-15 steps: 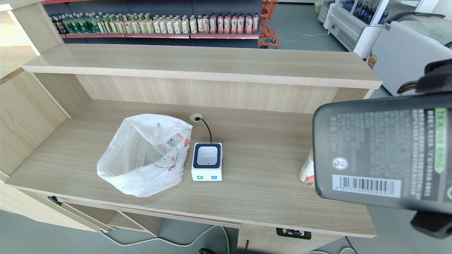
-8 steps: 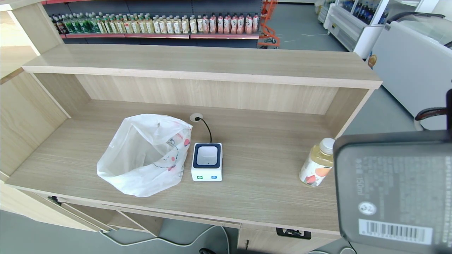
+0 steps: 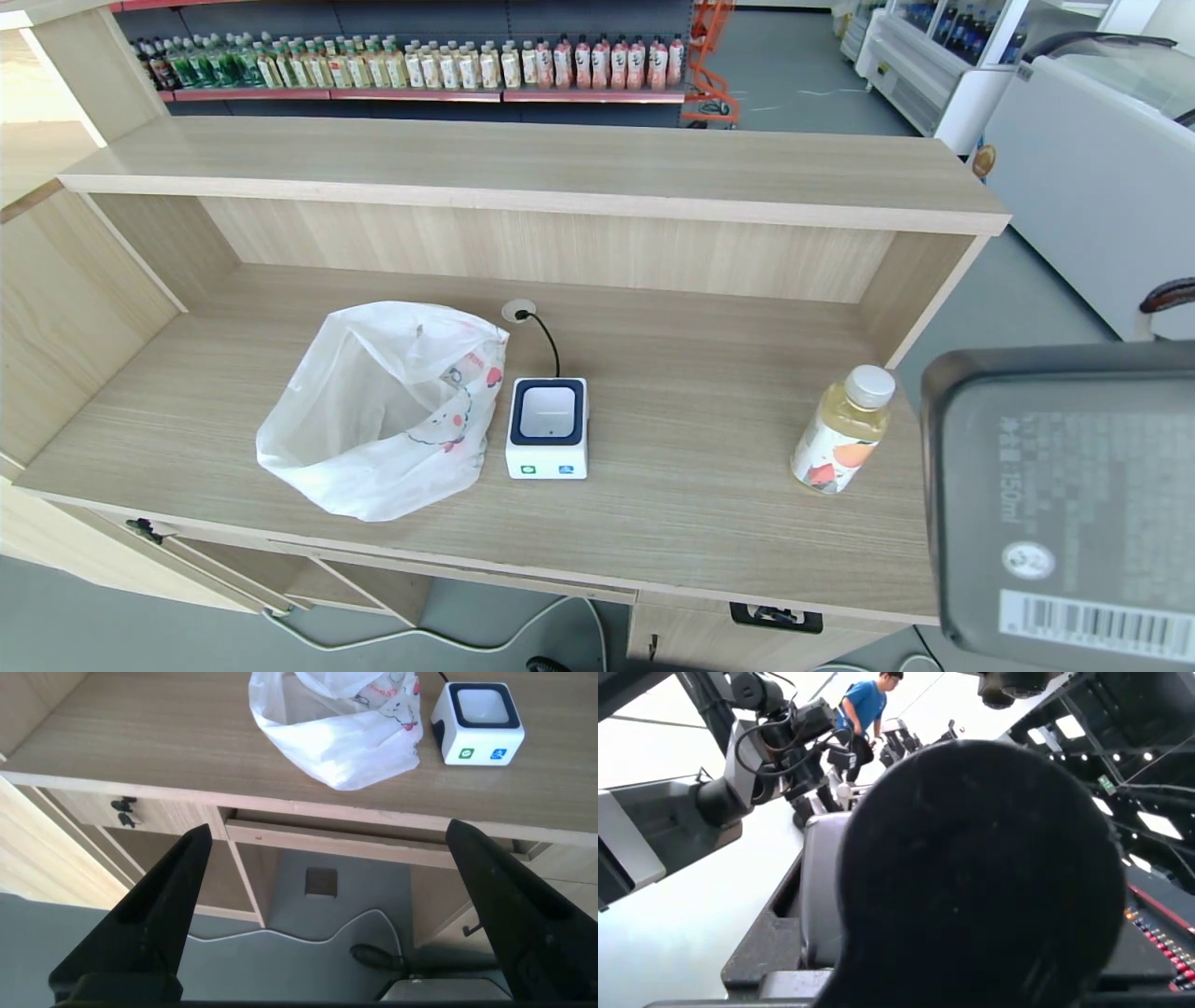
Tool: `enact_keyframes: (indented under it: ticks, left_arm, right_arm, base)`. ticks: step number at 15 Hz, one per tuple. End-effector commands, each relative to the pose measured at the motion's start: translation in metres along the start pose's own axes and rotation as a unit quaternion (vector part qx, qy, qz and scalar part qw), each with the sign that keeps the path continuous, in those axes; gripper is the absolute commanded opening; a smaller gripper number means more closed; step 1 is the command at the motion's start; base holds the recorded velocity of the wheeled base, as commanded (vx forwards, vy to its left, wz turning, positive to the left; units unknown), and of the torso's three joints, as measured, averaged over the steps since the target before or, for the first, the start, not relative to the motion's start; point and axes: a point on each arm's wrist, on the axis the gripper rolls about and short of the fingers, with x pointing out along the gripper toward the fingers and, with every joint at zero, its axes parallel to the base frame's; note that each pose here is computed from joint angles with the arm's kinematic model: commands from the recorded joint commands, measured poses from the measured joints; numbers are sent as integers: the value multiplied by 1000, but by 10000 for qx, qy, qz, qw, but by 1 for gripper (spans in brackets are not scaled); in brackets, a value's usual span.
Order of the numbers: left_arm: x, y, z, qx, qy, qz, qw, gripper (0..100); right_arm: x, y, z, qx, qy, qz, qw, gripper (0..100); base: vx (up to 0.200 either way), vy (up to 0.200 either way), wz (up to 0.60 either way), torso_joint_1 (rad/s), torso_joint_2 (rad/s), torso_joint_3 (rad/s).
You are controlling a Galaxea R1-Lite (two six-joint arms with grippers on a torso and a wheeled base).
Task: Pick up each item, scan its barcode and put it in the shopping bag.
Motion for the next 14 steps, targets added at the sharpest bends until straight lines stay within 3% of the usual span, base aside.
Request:
enact_keyframes:
  ticks: [1,5,14]
  left_arm:
    - [0,0,0,2,-2,2,10000,100]
    - [0,0,0,2,-10,2,10000,100]
    - [0,0,0,2,6,2,10000,100]
  right_arm:
    - [-2,2,-1,33,47,-12,10000,0]
    - [-9,10,-3,198,263,-11,9995,0]
    - [-11,11,2,211,309,-7,9993,0]
  base:
    - [0,0,0,0,0,0]
    - [0,0,0,0,0,0]
    - [0,0,0,0,0,0]
